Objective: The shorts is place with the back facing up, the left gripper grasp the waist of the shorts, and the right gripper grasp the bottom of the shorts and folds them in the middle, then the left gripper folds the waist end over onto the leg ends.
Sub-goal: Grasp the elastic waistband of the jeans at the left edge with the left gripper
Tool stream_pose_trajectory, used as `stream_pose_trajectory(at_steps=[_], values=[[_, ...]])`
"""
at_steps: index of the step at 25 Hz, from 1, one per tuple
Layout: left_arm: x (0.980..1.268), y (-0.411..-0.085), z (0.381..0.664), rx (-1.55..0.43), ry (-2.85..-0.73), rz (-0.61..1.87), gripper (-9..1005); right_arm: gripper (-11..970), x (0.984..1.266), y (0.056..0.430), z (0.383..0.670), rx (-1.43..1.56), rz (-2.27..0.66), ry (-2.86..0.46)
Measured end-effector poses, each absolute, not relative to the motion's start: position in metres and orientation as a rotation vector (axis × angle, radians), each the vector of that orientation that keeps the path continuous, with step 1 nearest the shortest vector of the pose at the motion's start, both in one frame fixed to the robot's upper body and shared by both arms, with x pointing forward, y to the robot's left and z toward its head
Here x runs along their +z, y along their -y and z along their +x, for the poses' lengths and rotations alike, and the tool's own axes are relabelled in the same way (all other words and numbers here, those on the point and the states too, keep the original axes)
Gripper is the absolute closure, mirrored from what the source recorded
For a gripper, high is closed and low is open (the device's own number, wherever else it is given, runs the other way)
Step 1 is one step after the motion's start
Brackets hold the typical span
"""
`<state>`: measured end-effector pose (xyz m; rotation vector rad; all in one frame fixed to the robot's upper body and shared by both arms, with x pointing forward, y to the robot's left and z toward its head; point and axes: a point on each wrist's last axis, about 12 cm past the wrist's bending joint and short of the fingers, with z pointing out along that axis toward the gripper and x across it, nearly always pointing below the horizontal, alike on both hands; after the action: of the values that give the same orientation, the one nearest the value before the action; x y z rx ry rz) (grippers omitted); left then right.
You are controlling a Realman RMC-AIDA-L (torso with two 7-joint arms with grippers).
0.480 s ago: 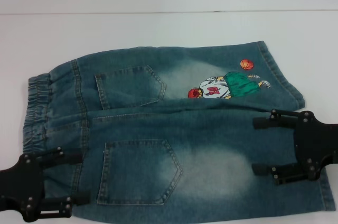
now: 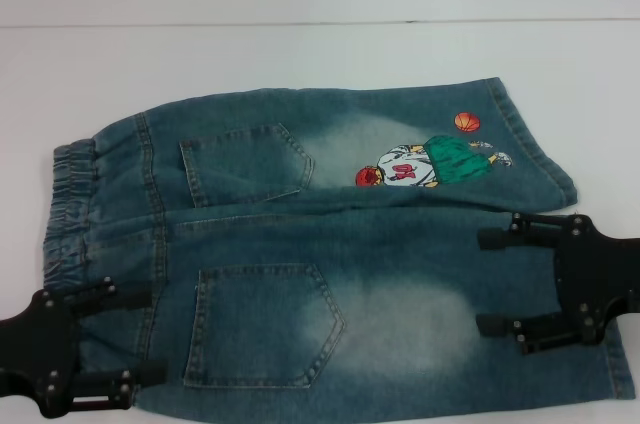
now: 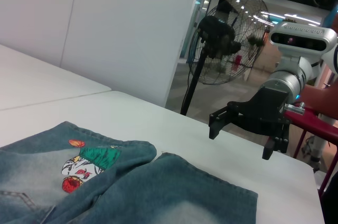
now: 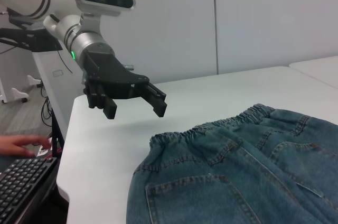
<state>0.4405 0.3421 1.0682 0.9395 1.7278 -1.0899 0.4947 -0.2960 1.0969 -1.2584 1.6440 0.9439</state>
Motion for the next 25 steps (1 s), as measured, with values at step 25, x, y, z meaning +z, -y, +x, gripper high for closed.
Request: stream_pose_trajectory(at_steps=[25], values=[[1.088,-0.387,0.441,-0.760,-2.343,0.668,123,13,1.093,0.295,0.501,0.894,-1.235,-1.645]])
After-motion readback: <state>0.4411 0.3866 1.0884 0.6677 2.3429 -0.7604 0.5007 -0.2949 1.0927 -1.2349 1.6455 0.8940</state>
